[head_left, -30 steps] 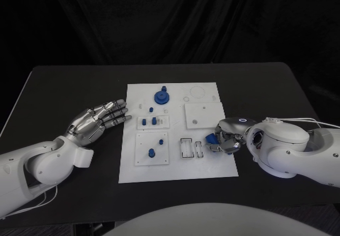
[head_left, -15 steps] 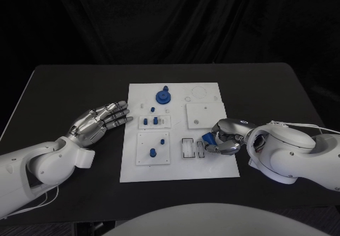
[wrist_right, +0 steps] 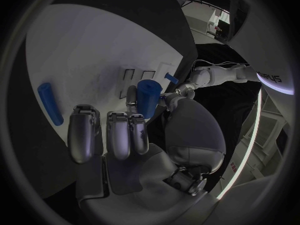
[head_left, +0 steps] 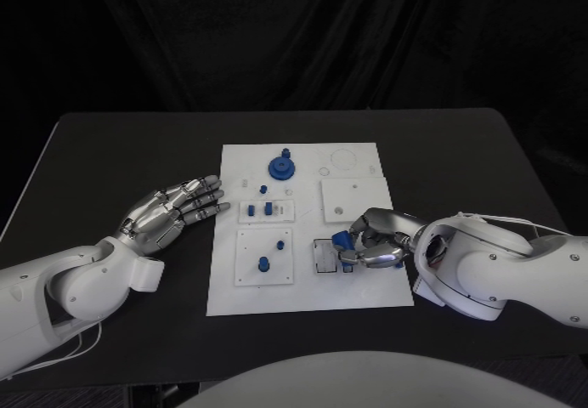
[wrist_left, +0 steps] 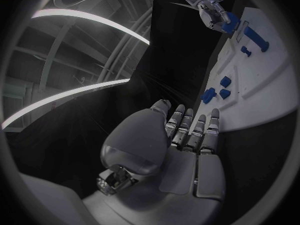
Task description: Assemble the parts on the task board
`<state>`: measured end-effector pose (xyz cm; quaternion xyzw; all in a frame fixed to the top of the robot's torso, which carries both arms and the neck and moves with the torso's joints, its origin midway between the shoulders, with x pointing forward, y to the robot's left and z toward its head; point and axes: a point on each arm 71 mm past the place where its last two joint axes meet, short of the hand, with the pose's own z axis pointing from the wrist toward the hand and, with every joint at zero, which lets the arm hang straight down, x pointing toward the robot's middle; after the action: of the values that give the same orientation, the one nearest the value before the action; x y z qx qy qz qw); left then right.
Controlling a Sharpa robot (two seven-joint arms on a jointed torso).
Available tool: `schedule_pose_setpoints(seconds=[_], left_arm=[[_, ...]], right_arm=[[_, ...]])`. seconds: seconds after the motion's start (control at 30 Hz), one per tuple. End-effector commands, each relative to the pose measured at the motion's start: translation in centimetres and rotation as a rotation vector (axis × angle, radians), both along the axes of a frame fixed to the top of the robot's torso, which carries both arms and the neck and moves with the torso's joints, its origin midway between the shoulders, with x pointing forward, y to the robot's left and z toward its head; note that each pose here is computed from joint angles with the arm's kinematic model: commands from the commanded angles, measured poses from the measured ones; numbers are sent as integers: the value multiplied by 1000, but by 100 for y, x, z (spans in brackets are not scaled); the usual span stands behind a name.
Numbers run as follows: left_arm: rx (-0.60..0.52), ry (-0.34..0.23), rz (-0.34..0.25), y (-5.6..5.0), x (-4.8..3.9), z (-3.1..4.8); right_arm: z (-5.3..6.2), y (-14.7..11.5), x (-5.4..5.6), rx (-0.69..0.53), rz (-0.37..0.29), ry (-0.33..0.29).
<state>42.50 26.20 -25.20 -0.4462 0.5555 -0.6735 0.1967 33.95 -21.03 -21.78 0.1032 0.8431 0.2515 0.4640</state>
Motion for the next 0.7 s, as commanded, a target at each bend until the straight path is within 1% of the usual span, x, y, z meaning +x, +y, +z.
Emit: schedule_pose_setpoints(seconds=[0.03, 0.17, 0.33, 0.47, 0.7], left_arm=[[-16, -1, -8, -18, -7, 4], [-15, 0, -7, -15, -5, 1], [-15, 1, -10, -21, -1, -3], [-15, 2, -11, -23, 1, -8], [-14, 4, -11, -18, -3, -12]], right_arm=[[-32, 23, -14, 23, 2, 47], [-66, 60, -22, 14, 22, 83], [-82, 89, -18, 14, 34, 95], [-88, 96, 4, 19, 31, 88], [-91, 88, 49, 11, 27, 57]])
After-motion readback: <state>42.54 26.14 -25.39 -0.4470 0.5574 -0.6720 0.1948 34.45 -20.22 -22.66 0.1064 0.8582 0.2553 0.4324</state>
